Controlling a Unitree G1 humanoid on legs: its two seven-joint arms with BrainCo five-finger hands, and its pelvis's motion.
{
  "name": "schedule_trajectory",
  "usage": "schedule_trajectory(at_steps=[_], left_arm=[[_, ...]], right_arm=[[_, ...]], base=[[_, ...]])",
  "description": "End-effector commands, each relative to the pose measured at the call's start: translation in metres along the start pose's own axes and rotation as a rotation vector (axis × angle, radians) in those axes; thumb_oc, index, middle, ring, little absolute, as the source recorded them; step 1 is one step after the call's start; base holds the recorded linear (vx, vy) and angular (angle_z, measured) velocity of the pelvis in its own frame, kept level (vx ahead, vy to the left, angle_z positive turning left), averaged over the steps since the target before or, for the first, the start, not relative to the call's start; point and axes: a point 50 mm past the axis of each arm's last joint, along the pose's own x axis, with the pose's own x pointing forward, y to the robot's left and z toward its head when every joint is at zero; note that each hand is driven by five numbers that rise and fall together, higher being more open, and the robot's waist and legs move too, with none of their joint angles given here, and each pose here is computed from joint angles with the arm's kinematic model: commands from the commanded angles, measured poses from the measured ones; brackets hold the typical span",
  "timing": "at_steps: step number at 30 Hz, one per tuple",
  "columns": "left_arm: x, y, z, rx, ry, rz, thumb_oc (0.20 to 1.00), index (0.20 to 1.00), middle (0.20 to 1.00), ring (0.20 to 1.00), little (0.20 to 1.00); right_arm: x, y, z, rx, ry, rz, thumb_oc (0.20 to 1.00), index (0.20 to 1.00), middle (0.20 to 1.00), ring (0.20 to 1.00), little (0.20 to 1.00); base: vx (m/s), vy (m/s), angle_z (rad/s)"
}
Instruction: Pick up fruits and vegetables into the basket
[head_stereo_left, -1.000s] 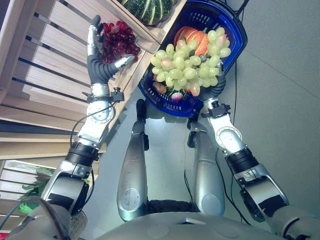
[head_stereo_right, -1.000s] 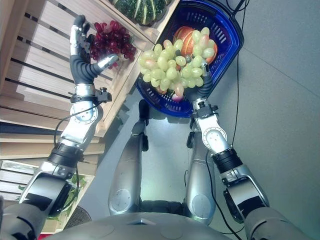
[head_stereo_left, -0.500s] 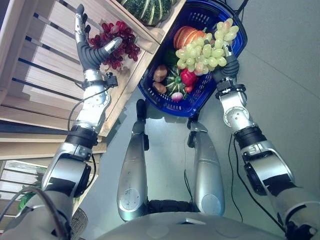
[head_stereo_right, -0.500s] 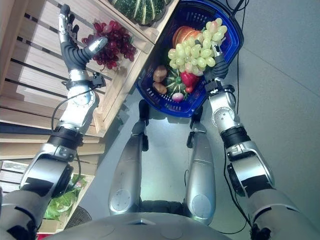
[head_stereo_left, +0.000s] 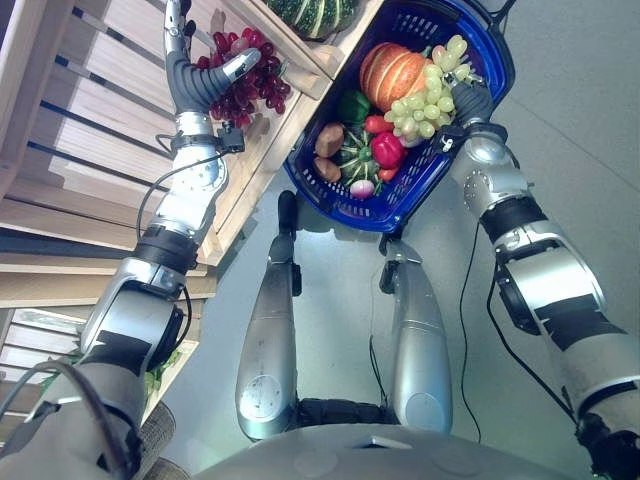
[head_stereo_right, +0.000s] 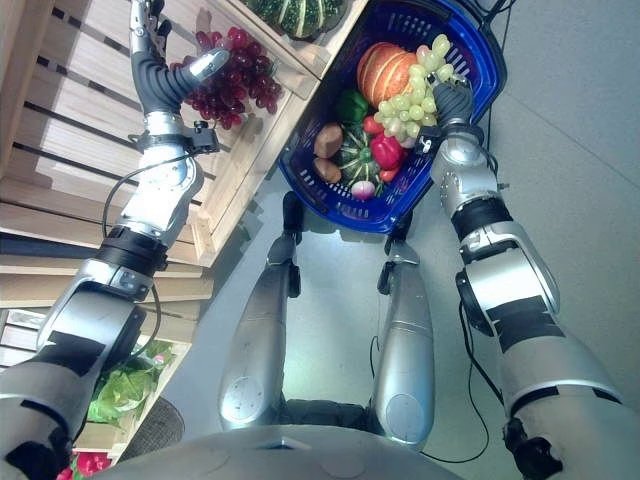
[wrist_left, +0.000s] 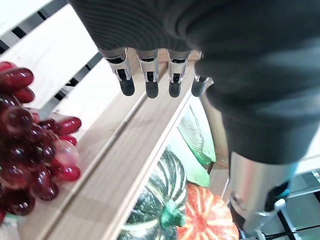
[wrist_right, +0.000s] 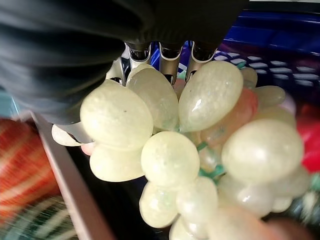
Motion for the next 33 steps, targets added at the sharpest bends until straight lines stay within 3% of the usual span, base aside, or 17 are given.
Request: schedule_trajectory(at_steps=[1,7,8,9,20,27,33], left_arm=[[0.013,0.000,0.017,-0.048,-0.074,0.015,1.000,1.000,1.000,1.000,1.000],[0.011,-0.005,0.018,-0.055,-0.076,-0.001,1.000,1.000,1.000,1.000,1.000],[0.011,-0.006,0.018,-0.054,-0.077,-0.003,1.000,1.000,1.000,1.000,1.000],[0.011,-0.007,0.018,-0.057,-0.070,-0.004,1.000,1.000,1.000,1.000,1.000],[0.006,-0.003,-0.009,-0.008,0.117,0.006,1.000,1.000,1.000,1.000,1.000],[0.006,0.008,-0.030,0.218,0.233,0.062,1.000,1.000,1.000,1.000,1.000],[0.021,0.022,-0.030,0.442,0.219,0.119,1.000,1.000,1.000,1.000,1.000]], right_arm=[[0.006,-0.010,0.023,-0.118,-0.058,-0.041,0.200,0.200,0.200,0.200,0.200],[0.008,-0.016,0.013,-0.180,0.035,-0.071,0.200,0.200,0.200,0.200,0.200],[0.008,-0.018,0.010,-0.204,0.068,-0.074,0.558,0.558,0.558,0.558,0.558],[0.008,-0.018,0.008,-0.213,0.089,-0.073,1.000,1.000,1.000,1.000,1.000],[0.007,-0.019,0.001,-0.185,0.137,-0.076,1.000,1.000,1.000,1.000,1.000],[0.005,-0.010,0.001,-0.182,0.070,-0.055,1.000,1.000,1.000,1.000,1.000],[0.004,-0.004,0.002,-0.202,0.032,-0.031,1.000,1.000,1.000,1.000,1.000]], base=[[0.00,0.000,0.00],[0.00,0.002,0.01],[0.00,0.000,0.00],[0.00,0.011,0.03],[0.00,0.004,0.02],[-0.01,0.035,0.00],[-0.01,0.034,-0.05]])
